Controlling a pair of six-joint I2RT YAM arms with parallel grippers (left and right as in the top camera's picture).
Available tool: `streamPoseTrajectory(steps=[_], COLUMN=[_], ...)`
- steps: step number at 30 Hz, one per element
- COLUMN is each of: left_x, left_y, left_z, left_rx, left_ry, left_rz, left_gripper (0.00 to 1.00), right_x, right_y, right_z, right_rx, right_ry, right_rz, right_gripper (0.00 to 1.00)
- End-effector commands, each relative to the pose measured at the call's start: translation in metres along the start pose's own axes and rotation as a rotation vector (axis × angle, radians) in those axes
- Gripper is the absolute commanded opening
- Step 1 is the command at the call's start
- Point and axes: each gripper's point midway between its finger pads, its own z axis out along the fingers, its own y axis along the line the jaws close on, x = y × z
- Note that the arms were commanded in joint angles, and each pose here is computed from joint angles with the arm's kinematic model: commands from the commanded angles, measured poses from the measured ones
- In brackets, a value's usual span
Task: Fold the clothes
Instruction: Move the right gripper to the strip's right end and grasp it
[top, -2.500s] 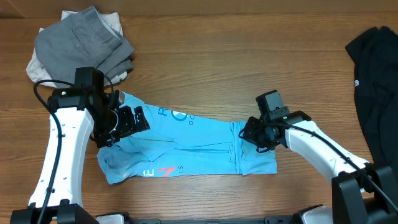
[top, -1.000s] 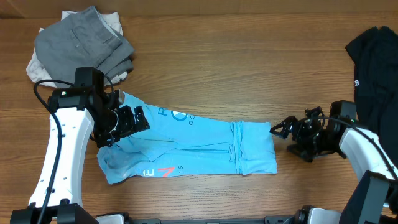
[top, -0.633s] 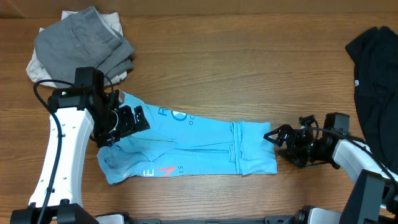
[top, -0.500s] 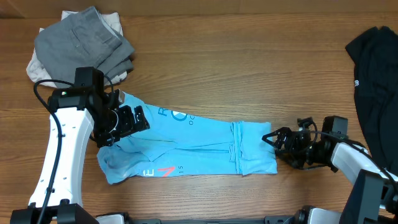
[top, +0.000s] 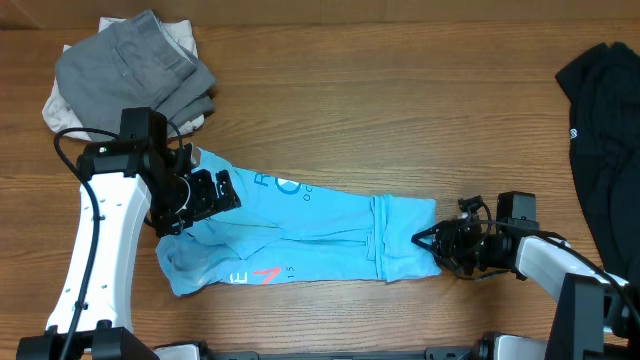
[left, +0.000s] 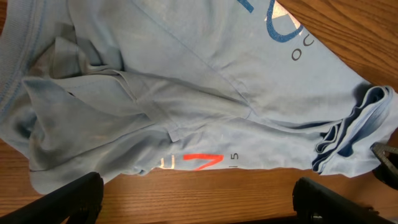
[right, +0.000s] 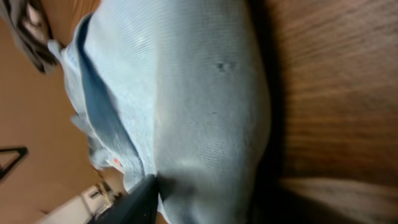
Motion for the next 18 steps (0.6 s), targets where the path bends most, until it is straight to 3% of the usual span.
streamPoseTrajectory(steps=[1, 3, 13, 18], left_x=[0.002, 0.002, 0.002, 0.002], left_y=[-0.002, -0.002, -0.001, -0.001], left_z=[0.0, 0.0, 0.0, 0.0], left_rx=[0.004, 0.004, -0.002, -0.002], left_ry=[0.001, 0.001, -0.001, -0.002], left_rz=[0.027, 0.027, 0.027, 0.027], left_gripper=[1.0, 1.0, 1.0, 1.0], right_x=[0.001, -0.002, -0.028, -0.039], right_y=[0.0, 0.001, 0.005, 0.001], right_z=[0.003, 0.003, -0.016, -0.04], right_rx=[-0.002, -0.005, 0.051, 0.221], right_ry=[0.003, -0.007, -0.059, -0.079], right_rz=[0.048, 0.051, 0.101, 0.118], right_gripper=[0.21, 0.04, 0.04, 0.04])
